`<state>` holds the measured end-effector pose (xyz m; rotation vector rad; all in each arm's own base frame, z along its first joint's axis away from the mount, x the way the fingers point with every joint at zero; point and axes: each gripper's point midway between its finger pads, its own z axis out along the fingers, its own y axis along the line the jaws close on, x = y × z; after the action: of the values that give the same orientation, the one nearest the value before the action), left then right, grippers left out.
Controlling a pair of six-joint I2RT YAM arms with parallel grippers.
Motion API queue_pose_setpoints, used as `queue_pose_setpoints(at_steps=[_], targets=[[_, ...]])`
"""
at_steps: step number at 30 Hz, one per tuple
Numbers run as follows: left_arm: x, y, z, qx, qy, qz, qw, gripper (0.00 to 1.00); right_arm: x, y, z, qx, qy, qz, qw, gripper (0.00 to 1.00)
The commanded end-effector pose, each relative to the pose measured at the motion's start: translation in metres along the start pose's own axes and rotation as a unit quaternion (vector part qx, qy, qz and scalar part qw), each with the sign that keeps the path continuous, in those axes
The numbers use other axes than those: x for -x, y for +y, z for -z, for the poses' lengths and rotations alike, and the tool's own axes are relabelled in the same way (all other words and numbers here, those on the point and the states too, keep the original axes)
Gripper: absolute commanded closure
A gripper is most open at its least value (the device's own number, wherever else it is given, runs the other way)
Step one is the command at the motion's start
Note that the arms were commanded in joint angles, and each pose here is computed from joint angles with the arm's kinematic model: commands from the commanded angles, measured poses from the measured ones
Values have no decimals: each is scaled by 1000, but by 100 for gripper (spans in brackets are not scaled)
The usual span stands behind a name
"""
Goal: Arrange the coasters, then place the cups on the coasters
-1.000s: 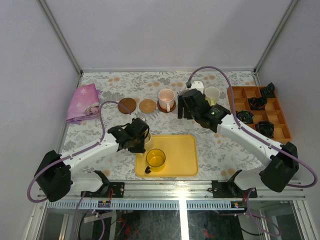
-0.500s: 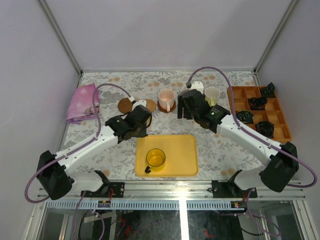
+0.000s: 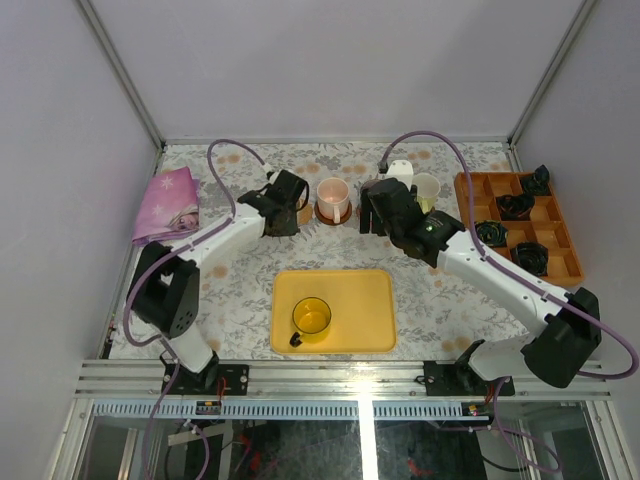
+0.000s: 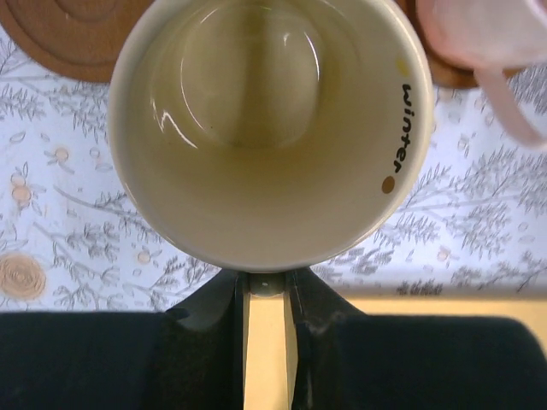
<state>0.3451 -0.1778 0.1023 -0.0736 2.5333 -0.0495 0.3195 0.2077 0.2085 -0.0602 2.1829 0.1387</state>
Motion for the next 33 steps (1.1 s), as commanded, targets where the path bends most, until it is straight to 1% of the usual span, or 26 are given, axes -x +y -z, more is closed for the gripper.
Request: queue_pose_setpoints(at_steps=[1,4,7,19,33], targets=[[75,-26,3,-60,-79,40,994,100,26,-7,12,-14,-44,-4,999,27],[82,-24,-10,-70,-66,53,994,100,24,-7,11,-15,-43,-3,999,27],[88,-24,-15,-81,-68,60,993,100,24,-7,11,-16,-42,-5,999,27],[90,-22,-42,-81,-55,38,994,100,22,-6,8,-16,-39,-3,999,27],[94,-20,-46,-88,-60,35,994,100,15,0,0,-11,-27,2,1000,27]])
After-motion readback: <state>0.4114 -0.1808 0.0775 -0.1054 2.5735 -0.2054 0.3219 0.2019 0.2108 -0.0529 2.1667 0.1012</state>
